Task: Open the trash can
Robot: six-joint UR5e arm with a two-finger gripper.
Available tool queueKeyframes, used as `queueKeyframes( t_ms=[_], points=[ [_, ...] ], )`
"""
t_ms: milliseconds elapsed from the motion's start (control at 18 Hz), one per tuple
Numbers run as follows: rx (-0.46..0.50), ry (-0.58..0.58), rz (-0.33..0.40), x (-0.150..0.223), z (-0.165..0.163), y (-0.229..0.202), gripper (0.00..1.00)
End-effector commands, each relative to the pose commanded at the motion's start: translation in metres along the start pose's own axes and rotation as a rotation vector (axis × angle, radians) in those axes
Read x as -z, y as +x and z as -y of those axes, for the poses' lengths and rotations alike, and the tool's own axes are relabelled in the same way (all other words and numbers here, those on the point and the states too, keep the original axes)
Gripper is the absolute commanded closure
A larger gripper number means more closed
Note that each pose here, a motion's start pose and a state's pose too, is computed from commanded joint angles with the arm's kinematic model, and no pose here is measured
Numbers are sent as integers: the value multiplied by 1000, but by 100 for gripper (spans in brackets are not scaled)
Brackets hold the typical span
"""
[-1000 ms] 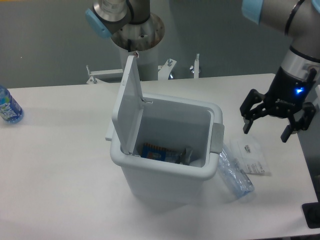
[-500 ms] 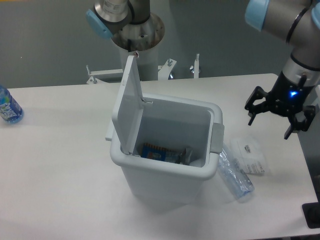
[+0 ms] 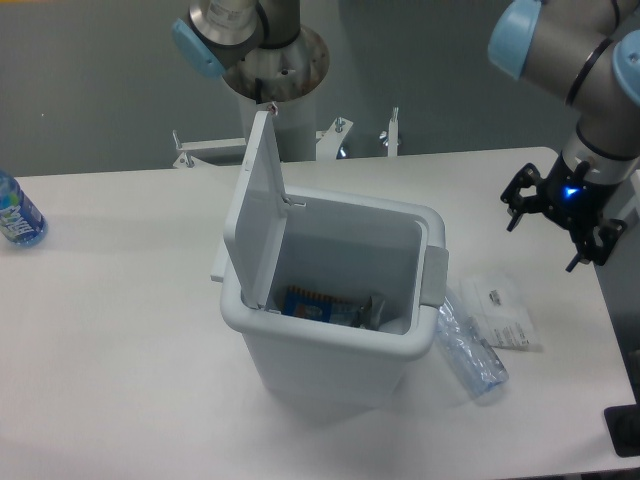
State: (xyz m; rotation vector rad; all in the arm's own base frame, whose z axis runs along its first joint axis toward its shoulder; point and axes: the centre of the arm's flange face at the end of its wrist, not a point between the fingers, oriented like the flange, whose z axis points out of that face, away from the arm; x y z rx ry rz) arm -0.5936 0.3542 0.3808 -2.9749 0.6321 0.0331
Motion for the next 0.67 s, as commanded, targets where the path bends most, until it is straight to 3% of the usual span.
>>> queueKeyframes(
  t_ms=[111,389,500,667],
  points=[
    [-28,-5,4,-2,1,0,0],
    [-240,-73,-3,-5,2,1,0],
    [-256,-71,-17,-12,2,5,0],
    [-260,-79,20,-16,2,6,0]
  ],
)
